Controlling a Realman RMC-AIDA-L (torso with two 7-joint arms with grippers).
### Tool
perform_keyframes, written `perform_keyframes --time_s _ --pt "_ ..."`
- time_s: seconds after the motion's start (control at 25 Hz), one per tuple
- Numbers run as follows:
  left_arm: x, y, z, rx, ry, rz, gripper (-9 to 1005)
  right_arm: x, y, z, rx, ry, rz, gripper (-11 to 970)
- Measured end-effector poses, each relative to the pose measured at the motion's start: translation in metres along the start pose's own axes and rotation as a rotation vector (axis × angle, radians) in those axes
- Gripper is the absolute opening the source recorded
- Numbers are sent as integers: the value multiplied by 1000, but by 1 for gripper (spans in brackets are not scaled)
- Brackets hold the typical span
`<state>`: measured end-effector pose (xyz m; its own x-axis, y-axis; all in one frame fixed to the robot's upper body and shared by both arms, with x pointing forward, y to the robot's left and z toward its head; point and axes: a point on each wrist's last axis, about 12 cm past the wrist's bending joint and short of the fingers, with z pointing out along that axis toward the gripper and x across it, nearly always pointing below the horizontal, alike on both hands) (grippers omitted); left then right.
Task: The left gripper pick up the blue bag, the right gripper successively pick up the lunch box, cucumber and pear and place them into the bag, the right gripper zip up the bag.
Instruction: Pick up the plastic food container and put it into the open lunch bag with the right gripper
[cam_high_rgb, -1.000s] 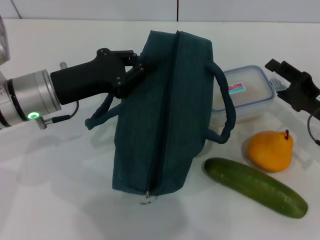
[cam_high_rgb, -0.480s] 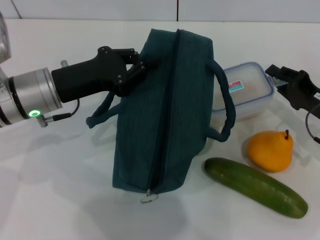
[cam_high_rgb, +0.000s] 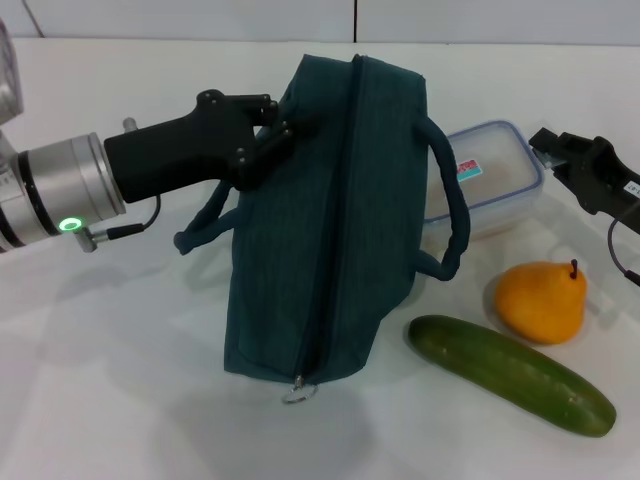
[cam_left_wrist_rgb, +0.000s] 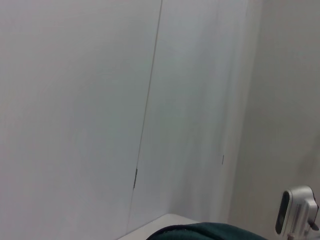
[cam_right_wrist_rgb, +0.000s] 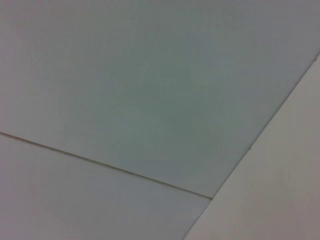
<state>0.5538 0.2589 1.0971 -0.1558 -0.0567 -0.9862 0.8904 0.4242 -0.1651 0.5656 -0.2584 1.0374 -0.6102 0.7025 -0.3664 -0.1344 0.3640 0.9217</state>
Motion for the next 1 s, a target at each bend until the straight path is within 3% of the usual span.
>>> perform_keyframes --time_s 0.16,0.4,0.6,1.0 --pt "-6 4 1 3 -4 -61 117 1 -1 -1 4 13 -49 124" --pt "-16 10 0 17 -1 -143 116 -3 -3 -13 -15 -12 -283 119" --pt "-22 13 0 23 7 -219 116 -10 1 -26 -64 -50 -400 93" --pt "-23 10 15 61 23 -244 115 -19 16 -36 -185 -106 -560 94"
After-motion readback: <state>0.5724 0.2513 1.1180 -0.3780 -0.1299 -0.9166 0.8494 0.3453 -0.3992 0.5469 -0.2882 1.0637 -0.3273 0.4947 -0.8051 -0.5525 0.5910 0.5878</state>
